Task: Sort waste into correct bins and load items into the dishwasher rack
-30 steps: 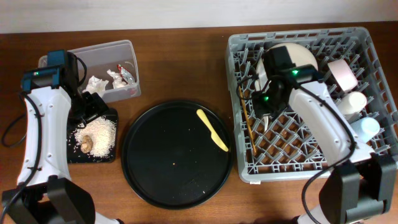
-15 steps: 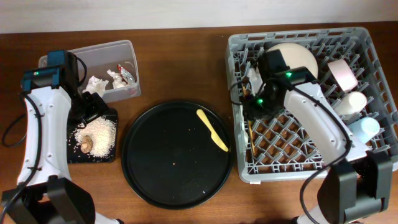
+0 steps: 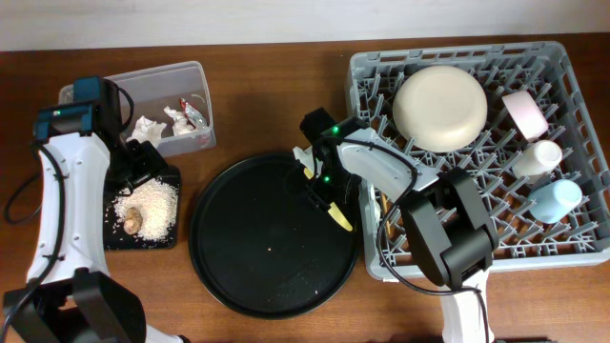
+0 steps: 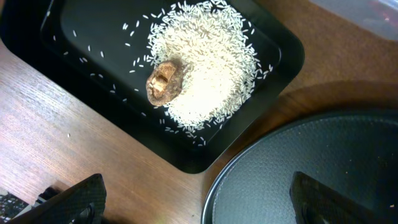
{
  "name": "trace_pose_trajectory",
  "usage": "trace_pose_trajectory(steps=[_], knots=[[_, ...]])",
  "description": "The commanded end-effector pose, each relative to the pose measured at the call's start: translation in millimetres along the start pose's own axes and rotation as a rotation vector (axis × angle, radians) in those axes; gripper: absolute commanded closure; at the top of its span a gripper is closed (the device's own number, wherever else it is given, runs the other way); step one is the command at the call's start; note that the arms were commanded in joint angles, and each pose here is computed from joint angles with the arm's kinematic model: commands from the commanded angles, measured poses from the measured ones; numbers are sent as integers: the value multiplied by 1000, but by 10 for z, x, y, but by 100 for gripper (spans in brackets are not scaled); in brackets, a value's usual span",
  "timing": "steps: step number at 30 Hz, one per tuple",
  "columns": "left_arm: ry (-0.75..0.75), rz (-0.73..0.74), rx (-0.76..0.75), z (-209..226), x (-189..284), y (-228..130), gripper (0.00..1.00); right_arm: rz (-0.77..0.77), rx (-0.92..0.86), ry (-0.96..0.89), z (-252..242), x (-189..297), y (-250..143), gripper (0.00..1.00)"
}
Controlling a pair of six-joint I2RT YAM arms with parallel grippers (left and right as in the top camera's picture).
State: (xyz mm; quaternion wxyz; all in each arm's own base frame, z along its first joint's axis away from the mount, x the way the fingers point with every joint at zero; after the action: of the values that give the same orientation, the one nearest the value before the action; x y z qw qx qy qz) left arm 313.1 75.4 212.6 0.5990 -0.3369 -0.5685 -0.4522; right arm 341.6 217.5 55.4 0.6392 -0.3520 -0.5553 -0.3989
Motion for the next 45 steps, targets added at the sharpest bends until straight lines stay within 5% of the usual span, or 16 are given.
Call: trace_pose_trajectory(steps=[1,5,8,11,19,22,25,29,33,35,40,45], knots=[[3,15,-23,-8,-67,-75,5,57,-9,-17,-32,-217,-39,44],[2,17,-23,-14,-104,-80,6,88,-12,-20,-41,-233,-109,81],[2,17,-23,-14,-104,-81,6,106,-16,-21,-43,-228,-145,96],[1,14,-23,-16,-104,-74,6,136,-49,-26,-36,-147,-197,96],[-9,16,-23,-28,-104,-78,6,-276,-25,10,115,1354,2,96],[-9,16,-23,-28,-104,-77,6,-437,-214,-24,-468,1976,-148,96],[-9,16,-23,-28,-104,-78,6,-348,-363,-44,-996,1834,-315,96],[-9,18,-23,-27,-104,-81,6,-216,-422,35,-960,1191,-436,96],[-8,20,-23,-27,-104,-85,6,-236,-408,81,-891,1166,-383,96],[-9,19,-23,-27,-104,-84,5,-231,-392,88,-826,1159,-376,56],[-76,-10,-109,-217,-73,-51,3,-299,-401,-9,-949,1357,-354,54],[-180,-233,-531,-1195,182,5,1,-513,-602,111,-1654,2190,-375,2]])
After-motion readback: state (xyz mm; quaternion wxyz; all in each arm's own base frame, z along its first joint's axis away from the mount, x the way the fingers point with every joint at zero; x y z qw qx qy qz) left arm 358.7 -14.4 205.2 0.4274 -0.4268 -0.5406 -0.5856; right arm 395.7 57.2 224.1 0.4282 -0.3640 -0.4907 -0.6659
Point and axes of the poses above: each gripper's point midway between its finger pads, its own x axis back along the fingers, its own z axis along the line the jaws close on, y = z × x, the point moved 5 cm from there along x, back along the fingers, and after that the axes turned 15 degrees about -x, right-handed, at the moved point
